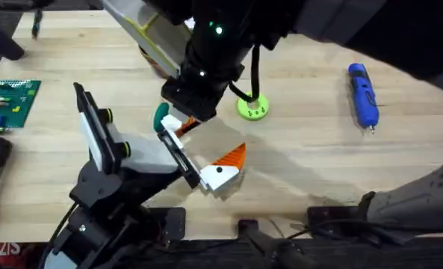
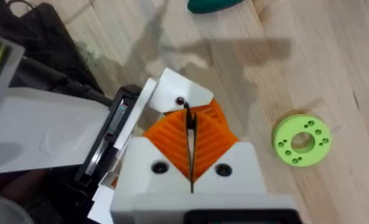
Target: Pick up the gripper from the table and insert it into the empty holder that is missing its gripper. Then pick up a screw, insert it into the mounting hole, and use the screwdriver to tighten it. Finally, clean up the table by picking up the vegetable and placing it into the bucket.
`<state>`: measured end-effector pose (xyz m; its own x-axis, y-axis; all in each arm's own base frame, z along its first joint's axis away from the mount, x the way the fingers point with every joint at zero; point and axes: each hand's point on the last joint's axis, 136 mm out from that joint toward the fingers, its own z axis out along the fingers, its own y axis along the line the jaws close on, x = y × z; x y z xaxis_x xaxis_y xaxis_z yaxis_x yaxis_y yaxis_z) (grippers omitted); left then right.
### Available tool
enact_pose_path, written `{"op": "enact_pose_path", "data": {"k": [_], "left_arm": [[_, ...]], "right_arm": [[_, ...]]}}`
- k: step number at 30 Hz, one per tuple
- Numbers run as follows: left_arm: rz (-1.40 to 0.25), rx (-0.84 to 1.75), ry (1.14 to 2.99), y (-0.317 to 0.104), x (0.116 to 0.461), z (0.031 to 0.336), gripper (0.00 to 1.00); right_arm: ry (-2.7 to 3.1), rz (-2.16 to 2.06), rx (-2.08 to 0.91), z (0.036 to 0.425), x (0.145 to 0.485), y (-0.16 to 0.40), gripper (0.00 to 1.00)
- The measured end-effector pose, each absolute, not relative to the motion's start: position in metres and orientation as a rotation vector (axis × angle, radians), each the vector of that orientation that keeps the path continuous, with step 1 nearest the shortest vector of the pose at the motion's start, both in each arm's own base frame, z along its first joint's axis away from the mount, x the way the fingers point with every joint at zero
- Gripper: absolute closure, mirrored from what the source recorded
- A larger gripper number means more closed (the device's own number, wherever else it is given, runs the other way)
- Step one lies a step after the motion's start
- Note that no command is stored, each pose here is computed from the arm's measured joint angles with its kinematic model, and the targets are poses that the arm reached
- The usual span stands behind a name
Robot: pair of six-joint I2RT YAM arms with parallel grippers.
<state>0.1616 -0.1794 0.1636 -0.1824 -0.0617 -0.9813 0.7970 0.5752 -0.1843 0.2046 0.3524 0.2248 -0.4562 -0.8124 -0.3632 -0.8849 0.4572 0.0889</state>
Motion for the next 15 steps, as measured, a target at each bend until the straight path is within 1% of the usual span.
{"op": "enact_pose_path", "data": {"k": [15], "left_arm": [[-0.868, 0.638, 1.575, -0.1793, 0.1616, 0.1636, 0.017]], "right_arm": [[2.447, 0.396, -1.469, 0.2243, 0.2013, 0.3523, 0.991]]}}
